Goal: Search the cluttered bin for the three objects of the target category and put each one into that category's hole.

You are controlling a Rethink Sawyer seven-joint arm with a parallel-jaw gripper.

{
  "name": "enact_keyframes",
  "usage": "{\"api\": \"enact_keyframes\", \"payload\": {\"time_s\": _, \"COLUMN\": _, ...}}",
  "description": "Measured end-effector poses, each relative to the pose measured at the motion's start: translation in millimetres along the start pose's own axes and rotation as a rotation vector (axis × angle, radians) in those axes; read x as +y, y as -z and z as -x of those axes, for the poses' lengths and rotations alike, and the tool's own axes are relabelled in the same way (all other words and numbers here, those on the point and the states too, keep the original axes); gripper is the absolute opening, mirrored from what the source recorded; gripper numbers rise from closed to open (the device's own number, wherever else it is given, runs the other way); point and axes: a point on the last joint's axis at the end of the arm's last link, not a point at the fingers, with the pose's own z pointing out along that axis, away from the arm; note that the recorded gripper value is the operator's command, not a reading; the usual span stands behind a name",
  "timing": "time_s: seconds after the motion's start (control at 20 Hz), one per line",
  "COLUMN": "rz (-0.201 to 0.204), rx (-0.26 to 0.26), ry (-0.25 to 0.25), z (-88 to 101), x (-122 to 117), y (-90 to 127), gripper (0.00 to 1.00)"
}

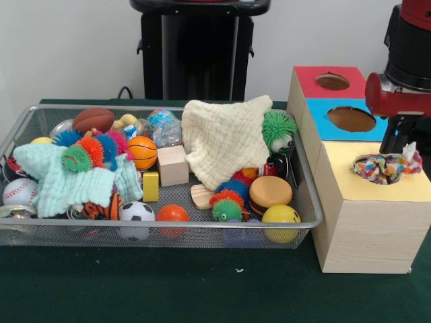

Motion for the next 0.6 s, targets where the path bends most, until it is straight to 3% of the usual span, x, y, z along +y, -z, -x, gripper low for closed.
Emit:
{"api": "enact_keyframes", "payload": {"time_s": 0.25, "rz": -0.011, "rx": -0.013, "ry": 0.000, "z": 0.9, "x": -2.4, "y": -5.1, "gripper": 0.00}}
{"api": "enact_keyframes", "payload": {"time_s": 0.6, "rz": -0.078, "rx": -0.012, "ry": 0.014, "z": -3.5, "x": -17.9, "y": -38.1, "gripper": 0.00}}
